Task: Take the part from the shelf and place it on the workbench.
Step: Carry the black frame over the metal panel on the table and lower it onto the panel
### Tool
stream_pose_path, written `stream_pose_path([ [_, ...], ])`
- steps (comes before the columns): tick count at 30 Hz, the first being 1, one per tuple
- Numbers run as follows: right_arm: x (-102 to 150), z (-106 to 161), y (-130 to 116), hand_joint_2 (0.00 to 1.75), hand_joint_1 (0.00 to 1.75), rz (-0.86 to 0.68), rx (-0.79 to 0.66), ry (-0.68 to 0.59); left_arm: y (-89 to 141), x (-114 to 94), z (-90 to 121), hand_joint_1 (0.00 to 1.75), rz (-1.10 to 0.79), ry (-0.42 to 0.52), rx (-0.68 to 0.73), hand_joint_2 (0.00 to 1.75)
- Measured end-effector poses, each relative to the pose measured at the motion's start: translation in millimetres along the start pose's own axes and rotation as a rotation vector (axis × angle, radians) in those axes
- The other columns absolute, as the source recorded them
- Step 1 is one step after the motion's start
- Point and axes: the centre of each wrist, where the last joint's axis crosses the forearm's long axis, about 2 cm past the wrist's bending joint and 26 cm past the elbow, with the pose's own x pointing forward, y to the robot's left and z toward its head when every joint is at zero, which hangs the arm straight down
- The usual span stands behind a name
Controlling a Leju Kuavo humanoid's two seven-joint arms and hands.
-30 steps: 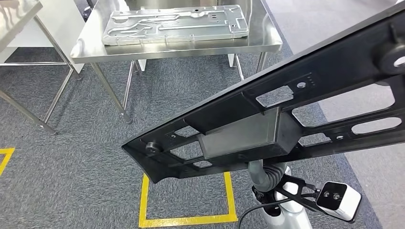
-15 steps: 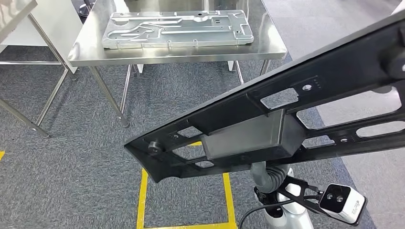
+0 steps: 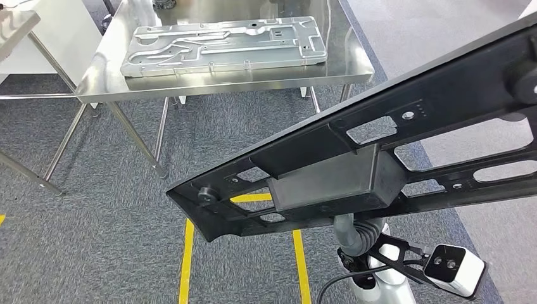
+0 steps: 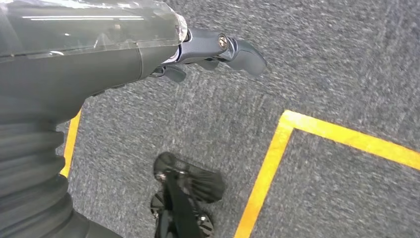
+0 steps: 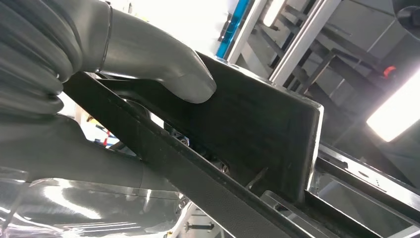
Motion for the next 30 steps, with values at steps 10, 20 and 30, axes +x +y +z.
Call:
stream_pose_path([
  [10, -0.8, -2.2, -1.6, 1.75, 1.75, 0.005, 0.003, -0.003, 1.3, 0.8, -0.3, 0.0, 0.0, -0.002, 0.0, 1.75],
  [20, -0.6, -0.5, -0.7, 1.75, 1.75, 0.002, 0.001, 0.0, 0.6, 0.5, -0.2, 0.0, 0.001, -0.002, -0.01, 1.75],
  [30, 0.1, -2.1, -0.5, 1.75, 1.75, 0.004, 0.0, -0.007, -0.7, 0.9, -0.3, 0.0, 0.002, -0.003, -0.007, 1.75],
])
